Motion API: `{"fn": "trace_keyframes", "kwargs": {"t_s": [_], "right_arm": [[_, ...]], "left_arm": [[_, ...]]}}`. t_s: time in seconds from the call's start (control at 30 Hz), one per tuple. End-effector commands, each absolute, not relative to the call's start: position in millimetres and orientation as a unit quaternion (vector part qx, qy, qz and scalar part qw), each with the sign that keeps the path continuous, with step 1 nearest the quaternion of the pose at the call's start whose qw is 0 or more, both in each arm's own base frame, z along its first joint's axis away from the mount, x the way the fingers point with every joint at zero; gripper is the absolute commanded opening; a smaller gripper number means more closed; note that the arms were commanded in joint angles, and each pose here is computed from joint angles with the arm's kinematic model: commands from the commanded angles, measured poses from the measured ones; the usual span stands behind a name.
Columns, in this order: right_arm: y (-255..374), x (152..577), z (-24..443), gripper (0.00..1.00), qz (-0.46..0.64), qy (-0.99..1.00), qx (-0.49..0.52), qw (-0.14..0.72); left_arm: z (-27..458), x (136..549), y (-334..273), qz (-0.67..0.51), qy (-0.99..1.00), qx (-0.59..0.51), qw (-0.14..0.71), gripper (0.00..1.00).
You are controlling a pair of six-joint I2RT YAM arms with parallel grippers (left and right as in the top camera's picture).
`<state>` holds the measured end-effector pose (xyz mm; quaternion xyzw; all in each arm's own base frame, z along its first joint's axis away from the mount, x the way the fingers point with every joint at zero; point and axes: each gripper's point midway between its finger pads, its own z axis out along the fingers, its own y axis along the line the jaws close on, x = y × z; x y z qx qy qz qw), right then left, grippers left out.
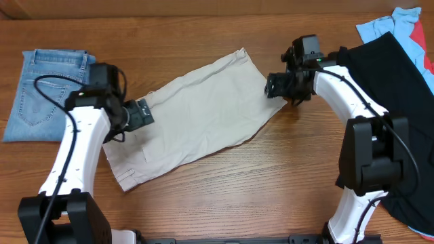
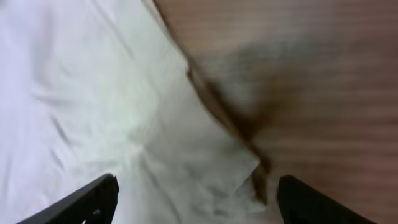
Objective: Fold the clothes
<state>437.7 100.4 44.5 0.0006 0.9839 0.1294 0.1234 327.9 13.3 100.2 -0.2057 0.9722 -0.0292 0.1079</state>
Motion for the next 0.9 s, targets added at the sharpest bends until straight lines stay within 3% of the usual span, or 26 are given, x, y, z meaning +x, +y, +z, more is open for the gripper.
{"fn": "trace_keyframes", "kwargs": {"t_s": [0.0, 0.17, 0.3, 0.4, 0.53, 0.63, 0.87], "right_arm": [[105.9, 422.7, 29.7, 0.85, 0.144, 0.986, 0.014, 0.082], [106.0, 418.6, 16.0, 0.85, 0.143, 0.987, 0.018, 0.065], [106.2, 420.1, 11.9, 0.75, 0.143, 0.987, 0.018, 0.065], [106.2, 420.0, 11.5, 0.59, 0.143, 0.987, 0.018, 0.064], [106.1, 419.8, 11.1, 0.20, 0.143, 0.987, 0.018, 0.064], [105.9, 418.7, 10.8, 0.06, 0.143, 0.988, 0.018, 0.061], [94.2, 387.2, 6.2, 0.04, 0.118, 0.993, 0.032, -0.004]], "left_arm": [[93.7, 322.7, -9.4, -0.041, 0.980, -0.171, 0.090, 1.00], [75.8, 305.7, -24.3, -0.040, 0.984, -0.164, 0.063, 1.00], [59.9, 294.2, -31.9, -0.056, 0.984, -0.164, 0.045, 1.00], [48.8, 283.2, -35.2, -0.064, 0.984, -0.164, 0.028, 1.00], [36.0, 266.2, -35.0, -0.061, 0.983, -0.171, 0.002, 1.00], [29.2, 255.2, -36.7, -0.064, 0.983, -0.172, -0.015, 1.00], [13.2, 246.2, -28.3, -0.041, 0.983, -0.176, -0.014, 1.00]]}}
